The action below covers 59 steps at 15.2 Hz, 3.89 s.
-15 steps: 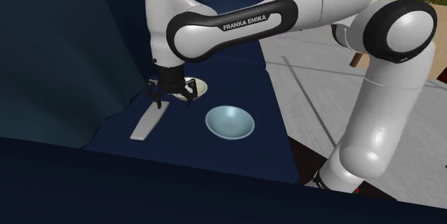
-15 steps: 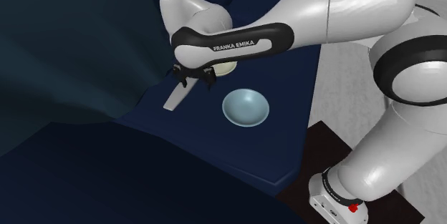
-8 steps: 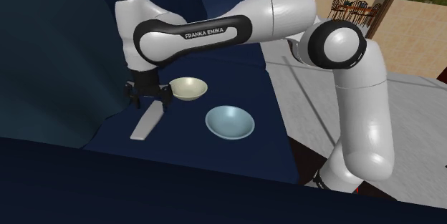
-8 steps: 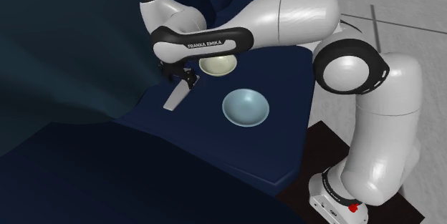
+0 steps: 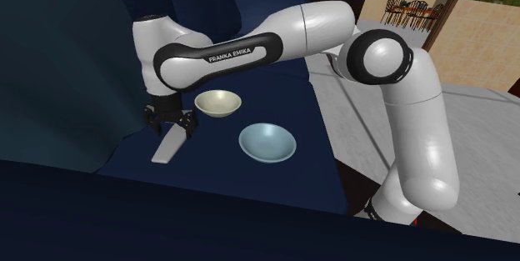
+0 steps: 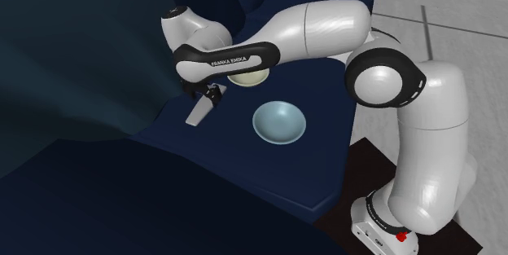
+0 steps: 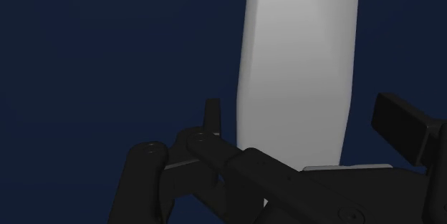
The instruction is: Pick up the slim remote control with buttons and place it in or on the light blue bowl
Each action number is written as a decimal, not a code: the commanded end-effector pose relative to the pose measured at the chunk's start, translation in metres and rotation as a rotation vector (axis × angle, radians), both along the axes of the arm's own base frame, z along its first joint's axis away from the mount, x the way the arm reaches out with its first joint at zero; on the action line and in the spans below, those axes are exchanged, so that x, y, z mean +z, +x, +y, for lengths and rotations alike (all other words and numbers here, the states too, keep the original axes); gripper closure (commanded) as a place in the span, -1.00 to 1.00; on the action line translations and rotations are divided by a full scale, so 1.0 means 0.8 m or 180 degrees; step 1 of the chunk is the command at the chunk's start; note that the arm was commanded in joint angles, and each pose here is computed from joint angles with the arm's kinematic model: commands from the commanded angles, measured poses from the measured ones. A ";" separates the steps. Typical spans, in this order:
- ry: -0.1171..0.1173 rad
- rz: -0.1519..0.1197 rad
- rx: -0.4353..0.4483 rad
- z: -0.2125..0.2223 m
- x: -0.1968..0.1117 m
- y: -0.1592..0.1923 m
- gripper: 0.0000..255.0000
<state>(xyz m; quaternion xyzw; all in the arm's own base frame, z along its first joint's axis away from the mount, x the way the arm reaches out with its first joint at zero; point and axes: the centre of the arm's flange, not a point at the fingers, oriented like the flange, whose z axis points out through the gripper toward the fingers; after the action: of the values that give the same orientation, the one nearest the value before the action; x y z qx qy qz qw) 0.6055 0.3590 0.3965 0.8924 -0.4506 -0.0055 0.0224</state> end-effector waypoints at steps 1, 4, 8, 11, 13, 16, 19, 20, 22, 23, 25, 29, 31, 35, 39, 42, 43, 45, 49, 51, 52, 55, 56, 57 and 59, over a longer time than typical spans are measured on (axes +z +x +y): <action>-0.0004 0.0013 0.0000 -0.001 -0.009 0.000 -1.00; -0.0004 0.0013 0.0000 -0.001 -0.009 0.000 -1.00; -0.0004 0.0013 0.0000 -0.001 -0.009 0.000 -1.00; -0.0004 0.0013 0.0000 -0.001 -0.009 -0.002 1.00; -0.0004 0.0013 0.0000 -0.001 -0.009 -0.001 1.00; -0.0004 0.0013 0.0000 -0.001 -0.009 -0.001 1.00; -0.0004 0.0013 0.0000 -0.001 -0.003 0.000 1.00; -0.0004 0.0013 0.0000 -0.001 0.004 0.000 1.00; -0.0004 0.0013 0.0000 -0.001 0.017 0.000 1.00; -0.0004 0.0013 0.0000 -0.001 0.024 0.000 1.00; -0.0004 0.0013 0.0000 -0.001 0.037 0.000 1.00; -0.0004 0.0013 0.0000 -0.001 0.063 0.000 1.00; -0.0004 0.0013 0.0000 -0.001 0.076 0.000 1.00; -0.0004 0.0013 0.0000 -0.001 0.103 0.000 1.00; -0.0004 0.0013 0.0000 -0.001 0.129 0.000 1.00; -0.0004 0.0013 0.0000 -0.001 0.149 0.000 1.00; -0.0004 0.0013 0.0000 -0.001 0.151 0.000 1.00; -0.0004 0.0013 0.0000 -0.020 0.151 -0.027 1.00; -0.0004 0.0013 0.0000 -0.059 0.152 -0.080 1.00; -0.0004 0.0013 0.0000 -0.079 0.152 -0.107 1.00; -0.0004 0.0013 0.0000 -0.089 0.152 -0.120 1.00; -0.0004 0.0013 0.0000 -0.118 0.153 -0.160 1.00; -0.0004 0.0013 0.0000 -0.128 0.153 -0.173 1.00; -0.0004 0.0013 0.0000 -0.137 0.153 -0.187 1.00; -0.0004 0.0013 0.0000 -0.157 0.153 -0.213 1.00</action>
<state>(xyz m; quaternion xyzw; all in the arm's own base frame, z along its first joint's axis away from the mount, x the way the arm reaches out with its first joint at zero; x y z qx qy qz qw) 0.4449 0.2418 0.5163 0.8924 -0.4506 -0.0068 0.0250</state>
